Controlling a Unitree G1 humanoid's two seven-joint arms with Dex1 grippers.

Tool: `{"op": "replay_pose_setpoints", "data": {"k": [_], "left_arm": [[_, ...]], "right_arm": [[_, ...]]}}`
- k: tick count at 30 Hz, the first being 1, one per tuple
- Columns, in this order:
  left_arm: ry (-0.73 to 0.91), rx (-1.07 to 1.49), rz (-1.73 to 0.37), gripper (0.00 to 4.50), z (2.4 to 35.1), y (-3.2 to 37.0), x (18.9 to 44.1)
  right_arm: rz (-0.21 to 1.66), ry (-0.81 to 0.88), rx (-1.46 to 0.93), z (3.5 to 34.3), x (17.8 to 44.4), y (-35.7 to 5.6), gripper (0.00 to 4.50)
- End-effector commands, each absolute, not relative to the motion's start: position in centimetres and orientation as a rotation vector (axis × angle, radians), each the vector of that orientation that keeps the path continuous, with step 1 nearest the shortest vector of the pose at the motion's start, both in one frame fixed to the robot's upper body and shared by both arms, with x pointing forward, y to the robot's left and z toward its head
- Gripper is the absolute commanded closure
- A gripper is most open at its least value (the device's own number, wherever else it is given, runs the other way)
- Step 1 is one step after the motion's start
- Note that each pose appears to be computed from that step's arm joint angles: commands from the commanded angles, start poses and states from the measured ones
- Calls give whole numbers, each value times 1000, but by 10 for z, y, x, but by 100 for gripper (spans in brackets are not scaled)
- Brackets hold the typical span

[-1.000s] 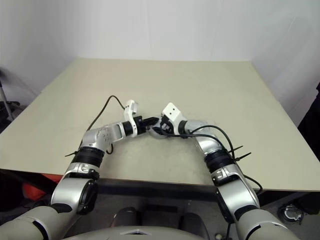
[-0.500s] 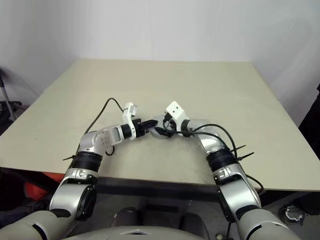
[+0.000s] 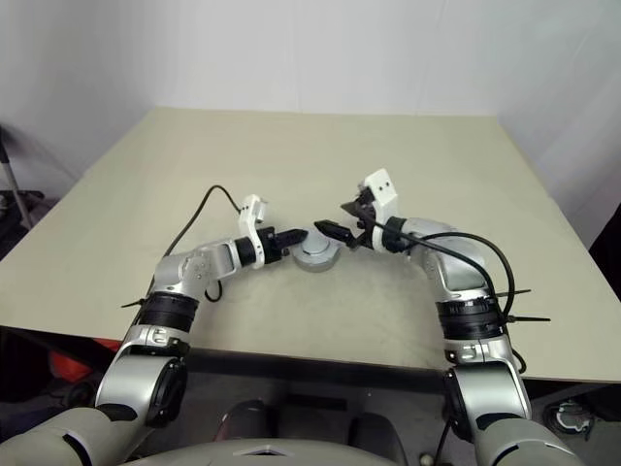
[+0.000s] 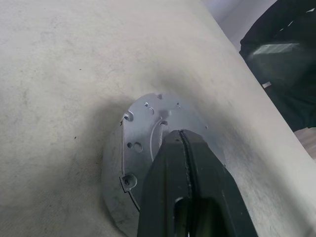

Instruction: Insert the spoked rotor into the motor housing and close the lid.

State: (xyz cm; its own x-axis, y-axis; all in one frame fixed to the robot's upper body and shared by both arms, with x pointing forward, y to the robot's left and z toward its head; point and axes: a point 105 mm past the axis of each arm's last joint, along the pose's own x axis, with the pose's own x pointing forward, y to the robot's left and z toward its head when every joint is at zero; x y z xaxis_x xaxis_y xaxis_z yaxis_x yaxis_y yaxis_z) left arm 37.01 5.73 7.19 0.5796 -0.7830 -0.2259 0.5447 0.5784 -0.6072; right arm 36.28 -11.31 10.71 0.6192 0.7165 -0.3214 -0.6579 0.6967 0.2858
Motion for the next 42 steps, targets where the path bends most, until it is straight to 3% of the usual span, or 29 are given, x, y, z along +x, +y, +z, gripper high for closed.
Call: {"op": "replay_pose_setpoints", "data": {"k": [1, 7, 14, 30, 33, 38, 42], "left_arm": [[594, -472, -758, 450, 49, 64, 368], [579, -469, -741, 450, 50, 70, 371], [561, -464, -714, 450, 52, 77, 375], [524, -467, -671, 450, 56, 88, 382], [520, -465, -667, 450, 57, 88, 383], [518, -459, -662, 450, 57, 89, 384], [517, -457, -655, 450, 56, 90, 386]], "right_arm": [[642, 611, 286, 73, 364, -132, 2], [524, 783, 457, 38, 356, -137, 2], [643, 822, 669, 52, 347, -103, 2], [758, 851, 728, 62, 345, -56, 2], [755, 848, 741, 62, 347, -52, 62], [731, 837, 765, 64, 352, -56, 219], [696, 833, 766, 65, 359, -63, 235]]}}
